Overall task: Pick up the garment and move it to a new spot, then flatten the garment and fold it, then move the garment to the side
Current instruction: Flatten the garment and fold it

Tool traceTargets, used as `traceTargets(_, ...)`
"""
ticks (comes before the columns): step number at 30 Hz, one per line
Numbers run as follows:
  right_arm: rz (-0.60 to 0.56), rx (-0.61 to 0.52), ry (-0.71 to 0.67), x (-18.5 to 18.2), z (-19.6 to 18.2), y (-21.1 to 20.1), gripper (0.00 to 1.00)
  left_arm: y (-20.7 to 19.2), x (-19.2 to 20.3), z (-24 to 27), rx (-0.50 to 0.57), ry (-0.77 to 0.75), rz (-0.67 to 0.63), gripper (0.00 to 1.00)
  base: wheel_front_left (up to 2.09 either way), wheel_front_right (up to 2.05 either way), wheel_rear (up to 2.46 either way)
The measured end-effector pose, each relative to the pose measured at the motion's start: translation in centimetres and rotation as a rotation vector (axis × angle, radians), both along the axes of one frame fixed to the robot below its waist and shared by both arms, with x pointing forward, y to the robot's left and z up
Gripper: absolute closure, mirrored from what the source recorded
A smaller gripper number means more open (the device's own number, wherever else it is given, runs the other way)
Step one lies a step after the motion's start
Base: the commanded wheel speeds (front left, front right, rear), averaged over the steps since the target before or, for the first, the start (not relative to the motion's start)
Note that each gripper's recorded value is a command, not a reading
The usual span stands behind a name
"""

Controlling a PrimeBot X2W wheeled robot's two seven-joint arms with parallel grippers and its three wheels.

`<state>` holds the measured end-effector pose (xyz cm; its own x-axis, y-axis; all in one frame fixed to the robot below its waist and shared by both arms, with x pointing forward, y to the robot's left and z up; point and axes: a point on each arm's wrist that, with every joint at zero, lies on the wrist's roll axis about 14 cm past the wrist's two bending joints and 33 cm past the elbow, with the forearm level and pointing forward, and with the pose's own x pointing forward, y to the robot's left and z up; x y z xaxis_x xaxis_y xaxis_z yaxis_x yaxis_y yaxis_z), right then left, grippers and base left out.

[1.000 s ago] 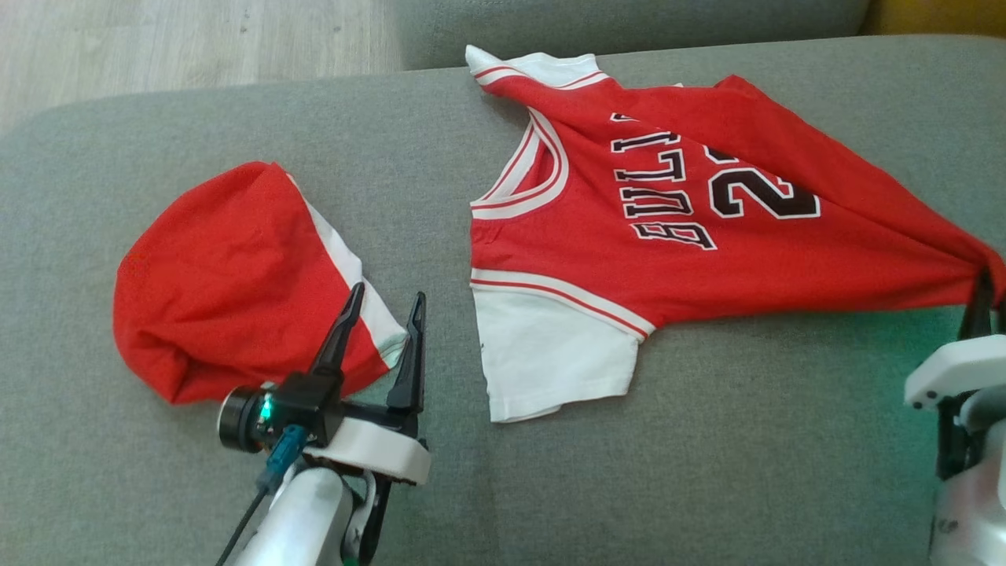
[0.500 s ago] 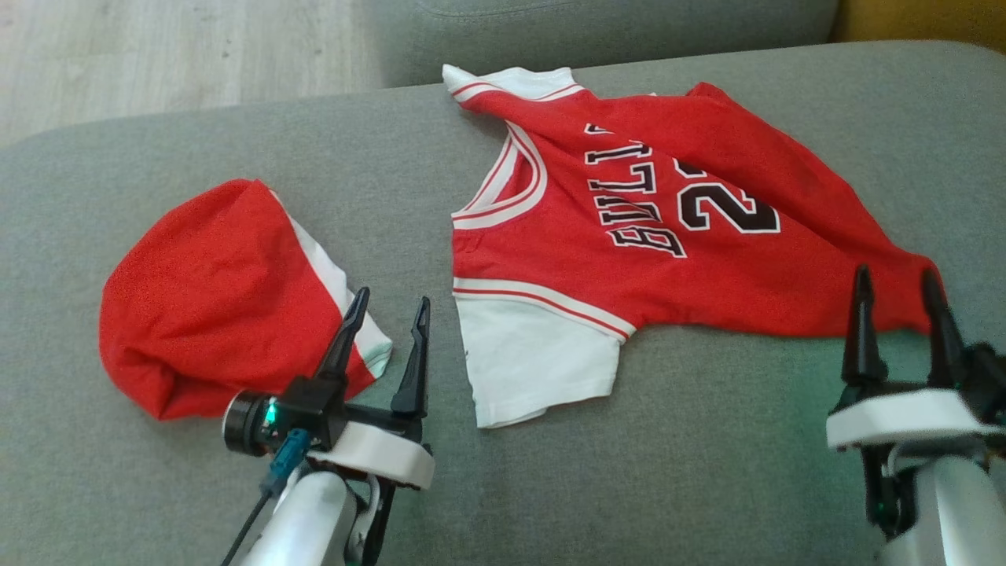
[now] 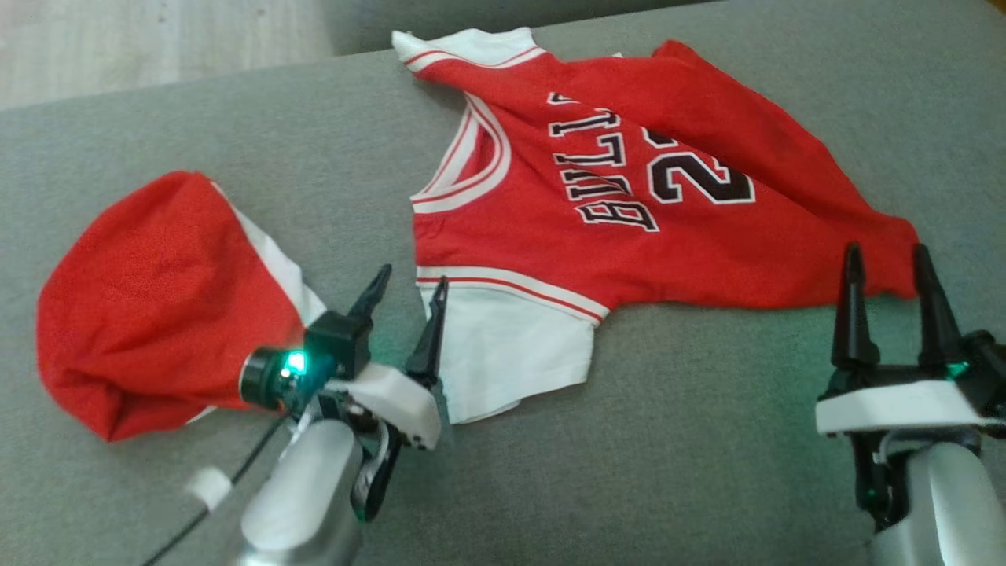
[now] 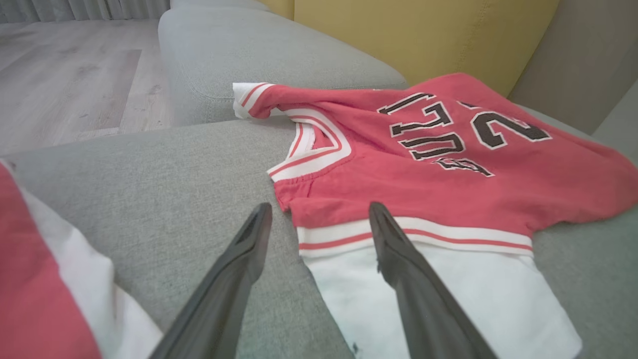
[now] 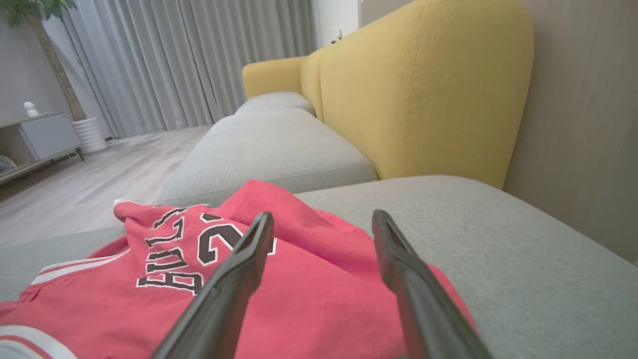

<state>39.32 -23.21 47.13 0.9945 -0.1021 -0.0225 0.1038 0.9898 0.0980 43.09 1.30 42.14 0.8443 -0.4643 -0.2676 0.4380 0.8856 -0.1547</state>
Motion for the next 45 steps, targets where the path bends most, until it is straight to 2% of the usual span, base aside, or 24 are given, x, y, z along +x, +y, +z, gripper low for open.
traceTargets(10,-0.013,0.007,0.019,-0.7,-0.5,-0.4,0.0,-0.8,1.5,-4.0,0.088,0.133,-0.029,0.0,0.0,0.0,0.0)
traceTargets(14,-0.012,0.013,0.025,-0.9,-0.7,-0.3,0.0,-1.4,1.4,-4.8,0.086,0.162,-0.054,0.0,0.0,0.0,0.0)
traceTargets(15,-0.012,0.013,0.025,-0.9,-0.7,-0.3,0.0,-1.5,1.6,-4.8,0.079,0.164,-0.057,0.8,0.0,0.0,0.0)
traceTargets(16,-0.012,0.013,0.025,-0.9,-0.7,-0.3,0.0,-1.5,1.7,-4.7,0.075,0.16,-0.054,1.0,0.0,0.0,0.0)
traceTargets(33,0.055,0.026,0.001,0.3,-0.1,1.9,0.0,3.3,2.3,-2.5,0.051,0.066,0.102,1.0,0.0,0.0,0.0)
traceTargets(34,0.061,0.024,0.002,0.3,-0.2,2.1,0.0,3.5,2.2,-2.3,0.052,0.057,0.108,0.53,0.0,0.0,0.0)
traceTargets(35,0.066,0.025,0.001,0.4,-0.1,2.3,0.0,3.7,2.2,-2.1,0.048,0.046,0.111,0.31,0.0,0.0,0.0)
traceTargets(36,0.071,0.025,0.0,0.5,-0.1,2.5,0.0,3.9,2.3,-1.7,0.041,0.031,0.118,0.0,0.0,0.0,0.0)
traceTargets(45,0.075,0.049,-0.021,0.7,0.5,2.8,0.0,4.6,2.0,2.2,-0.029,-0.108,0.162,0.0,0.0,0.0,0.0)
